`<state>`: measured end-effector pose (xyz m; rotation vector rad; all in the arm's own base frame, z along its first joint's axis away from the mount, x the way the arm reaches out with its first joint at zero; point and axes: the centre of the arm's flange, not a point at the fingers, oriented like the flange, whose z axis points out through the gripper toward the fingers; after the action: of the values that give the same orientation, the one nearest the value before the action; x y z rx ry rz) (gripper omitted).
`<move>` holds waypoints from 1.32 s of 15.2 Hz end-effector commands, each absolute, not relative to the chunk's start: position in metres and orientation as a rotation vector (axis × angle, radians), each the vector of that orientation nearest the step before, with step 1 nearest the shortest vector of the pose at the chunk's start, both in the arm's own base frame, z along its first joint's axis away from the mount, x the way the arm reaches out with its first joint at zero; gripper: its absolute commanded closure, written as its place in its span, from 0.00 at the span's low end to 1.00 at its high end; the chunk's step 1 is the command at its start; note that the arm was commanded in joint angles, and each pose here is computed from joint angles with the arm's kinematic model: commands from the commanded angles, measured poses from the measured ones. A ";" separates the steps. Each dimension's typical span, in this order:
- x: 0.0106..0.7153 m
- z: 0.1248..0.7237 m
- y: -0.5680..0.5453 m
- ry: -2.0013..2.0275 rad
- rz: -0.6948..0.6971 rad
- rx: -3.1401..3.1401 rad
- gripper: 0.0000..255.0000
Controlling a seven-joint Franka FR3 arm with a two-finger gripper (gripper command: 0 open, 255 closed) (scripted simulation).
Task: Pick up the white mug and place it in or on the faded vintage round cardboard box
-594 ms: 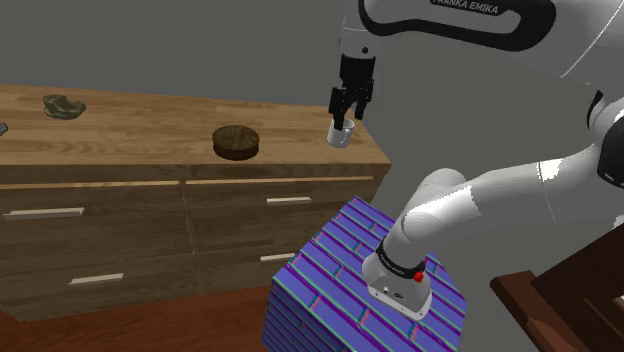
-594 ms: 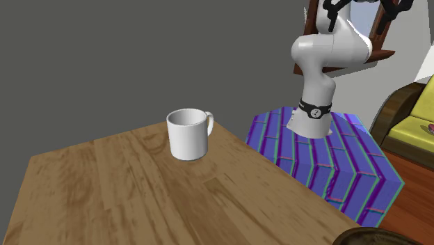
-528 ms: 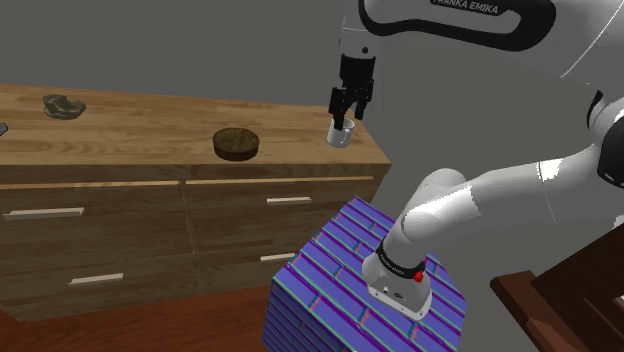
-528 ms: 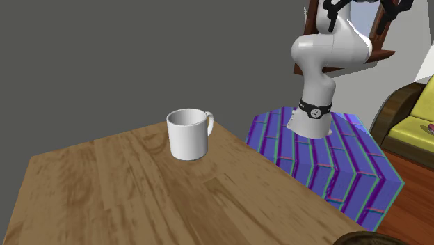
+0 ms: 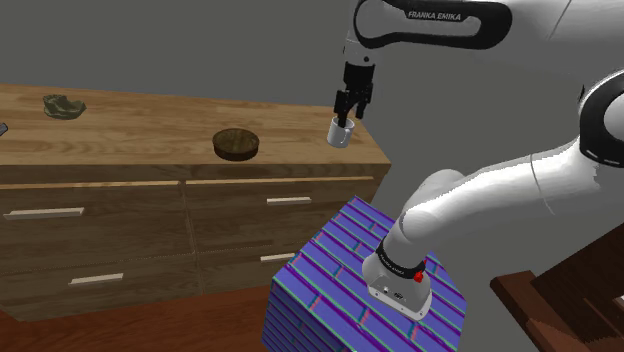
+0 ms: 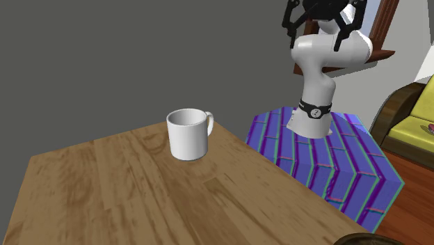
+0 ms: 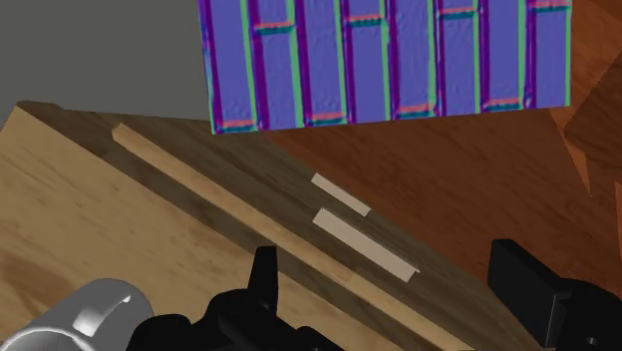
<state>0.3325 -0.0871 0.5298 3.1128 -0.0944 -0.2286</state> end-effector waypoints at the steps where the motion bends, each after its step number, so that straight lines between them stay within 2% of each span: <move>1: 0.344 0.520 -0.110 -0.091 -0.221 3.115 0.00; 20: 0.430 0.424 -0.327 -0.070 -0.169 3.150 0.00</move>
<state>0.4262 -0.3170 0.4317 3.1489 -0.0731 -0.1719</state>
